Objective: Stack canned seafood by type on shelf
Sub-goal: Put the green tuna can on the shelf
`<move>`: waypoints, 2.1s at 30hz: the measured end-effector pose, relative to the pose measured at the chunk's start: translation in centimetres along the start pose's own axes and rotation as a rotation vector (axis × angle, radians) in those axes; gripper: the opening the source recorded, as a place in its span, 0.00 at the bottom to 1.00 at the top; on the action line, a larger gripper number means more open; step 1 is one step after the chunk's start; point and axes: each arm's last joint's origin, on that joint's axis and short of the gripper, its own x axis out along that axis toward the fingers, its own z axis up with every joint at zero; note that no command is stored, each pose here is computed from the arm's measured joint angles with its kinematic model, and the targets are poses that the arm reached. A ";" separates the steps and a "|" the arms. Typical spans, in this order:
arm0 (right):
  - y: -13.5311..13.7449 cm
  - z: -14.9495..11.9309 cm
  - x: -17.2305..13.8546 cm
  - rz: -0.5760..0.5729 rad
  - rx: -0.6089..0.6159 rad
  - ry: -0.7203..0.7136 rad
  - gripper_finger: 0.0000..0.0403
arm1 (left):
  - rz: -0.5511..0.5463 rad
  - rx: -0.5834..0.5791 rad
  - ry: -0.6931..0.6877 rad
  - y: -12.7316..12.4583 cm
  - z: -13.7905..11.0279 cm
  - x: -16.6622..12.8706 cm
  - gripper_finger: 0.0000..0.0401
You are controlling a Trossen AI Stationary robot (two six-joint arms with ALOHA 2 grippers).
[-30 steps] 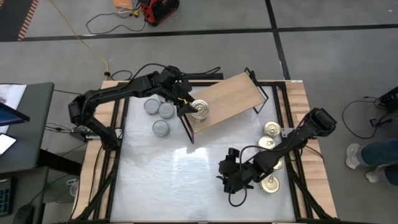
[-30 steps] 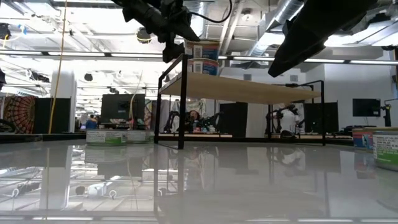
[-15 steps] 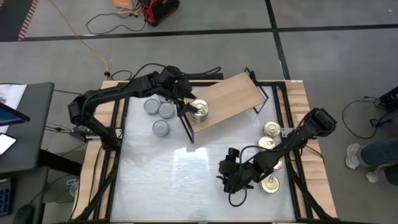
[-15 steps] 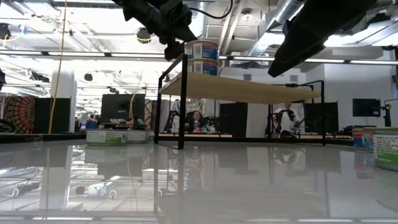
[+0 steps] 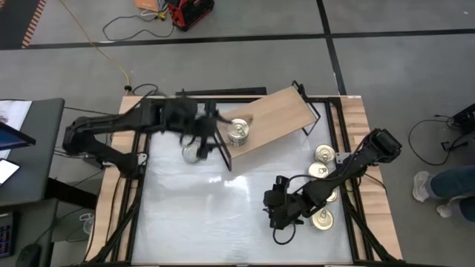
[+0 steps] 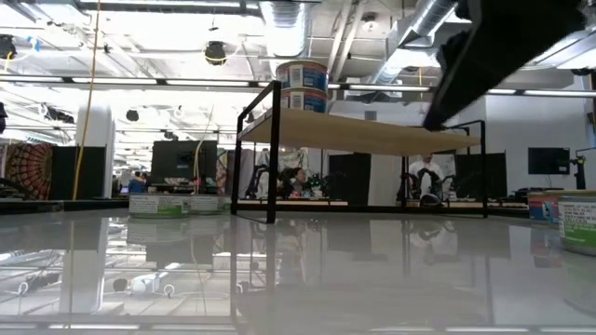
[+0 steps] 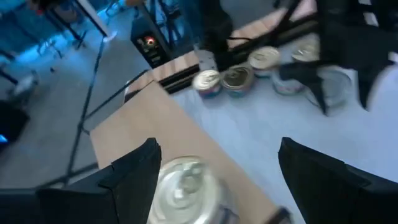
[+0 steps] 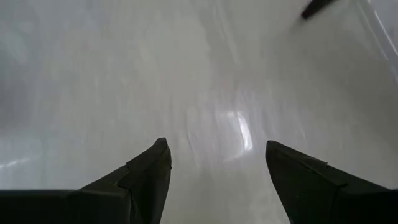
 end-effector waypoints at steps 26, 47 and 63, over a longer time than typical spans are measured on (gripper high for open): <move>-4.9 -0.8 -1.1 0.049 0.169 0.504 0.71 | -0.055 -0.274 0.121 -18.1 -5.4 1.2 0.77; -3.6 -1.6 2.7 0.113 -0.019 0.566 0.44 | -0.091 -0.249 -0.018 -21.0 -9.6 2.0 0.77; -5.0 -1.6 3.3 0.007 -0.011 0.593 0.04 | -0.043 -0.235 -0.006 -20.9 -9.8 2.1 0.77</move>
